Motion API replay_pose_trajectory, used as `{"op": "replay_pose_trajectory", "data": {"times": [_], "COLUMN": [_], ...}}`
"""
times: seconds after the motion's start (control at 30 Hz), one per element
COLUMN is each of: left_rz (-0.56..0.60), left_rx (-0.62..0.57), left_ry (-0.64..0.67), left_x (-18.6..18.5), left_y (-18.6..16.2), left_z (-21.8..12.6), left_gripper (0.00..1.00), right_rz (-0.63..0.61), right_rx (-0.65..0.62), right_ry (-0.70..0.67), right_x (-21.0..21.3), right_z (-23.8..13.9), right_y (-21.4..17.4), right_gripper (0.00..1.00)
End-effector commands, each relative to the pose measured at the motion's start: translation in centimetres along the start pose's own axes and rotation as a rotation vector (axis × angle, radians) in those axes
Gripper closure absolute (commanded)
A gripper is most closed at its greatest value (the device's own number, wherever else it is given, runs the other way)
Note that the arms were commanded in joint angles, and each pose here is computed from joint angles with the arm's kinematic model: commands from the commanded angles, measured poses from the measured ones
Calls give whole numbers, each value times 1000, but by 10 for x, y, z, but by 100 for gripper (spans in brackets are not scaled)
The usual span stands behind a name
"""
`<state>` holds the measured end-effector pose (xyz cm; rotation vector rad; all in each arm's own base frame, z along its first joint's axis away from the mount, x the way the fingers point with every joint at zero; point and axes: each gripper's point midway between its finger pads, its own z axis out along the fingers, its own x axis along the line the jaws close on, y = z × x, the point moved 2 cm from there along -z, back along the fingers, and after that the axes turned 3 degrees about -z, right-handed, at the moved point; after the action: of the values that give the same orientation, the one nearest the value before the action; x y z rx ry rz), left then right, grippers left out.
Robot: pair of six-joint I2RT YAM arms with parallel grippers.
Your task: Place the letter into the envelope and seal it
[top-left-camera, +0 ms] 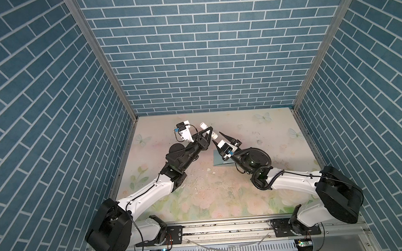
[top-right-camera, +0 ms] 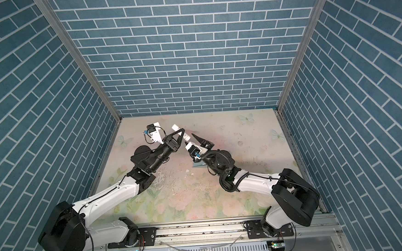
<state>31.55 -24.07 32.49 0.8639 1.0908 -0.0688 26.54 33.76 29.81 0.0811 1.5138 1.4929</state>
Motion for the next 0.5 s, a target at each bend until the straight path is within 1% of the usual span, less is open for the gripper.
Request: {"op": "replay_pose_trajectory", "data": {"times": [0.0, 0.17, 0.3, 0.47], "left_rz": [-1, -3, -8, -8], "left_rx": [-3, 1, 3, 2], "left_ry": [-18, -15, -17, -21], "left_x": [-4, -3, -3, -4], "left_y": [0, 0, -1, 0], "left_z": [0, 0, 0, -1], "left_gripper": [100, 100, 100, 100], "right_rz": [-33, -26, -25, -16], "right_rx": [-73, -80, -73, -58], "right_ry": [-59, -68, -71, -72], "right_x": [-14, -13, -13, -12], "right_z": [9, 14, 16, 17], "right_y": [24, 27, 26, 23], "right_gripper": [56, 62, 70, 73]}}
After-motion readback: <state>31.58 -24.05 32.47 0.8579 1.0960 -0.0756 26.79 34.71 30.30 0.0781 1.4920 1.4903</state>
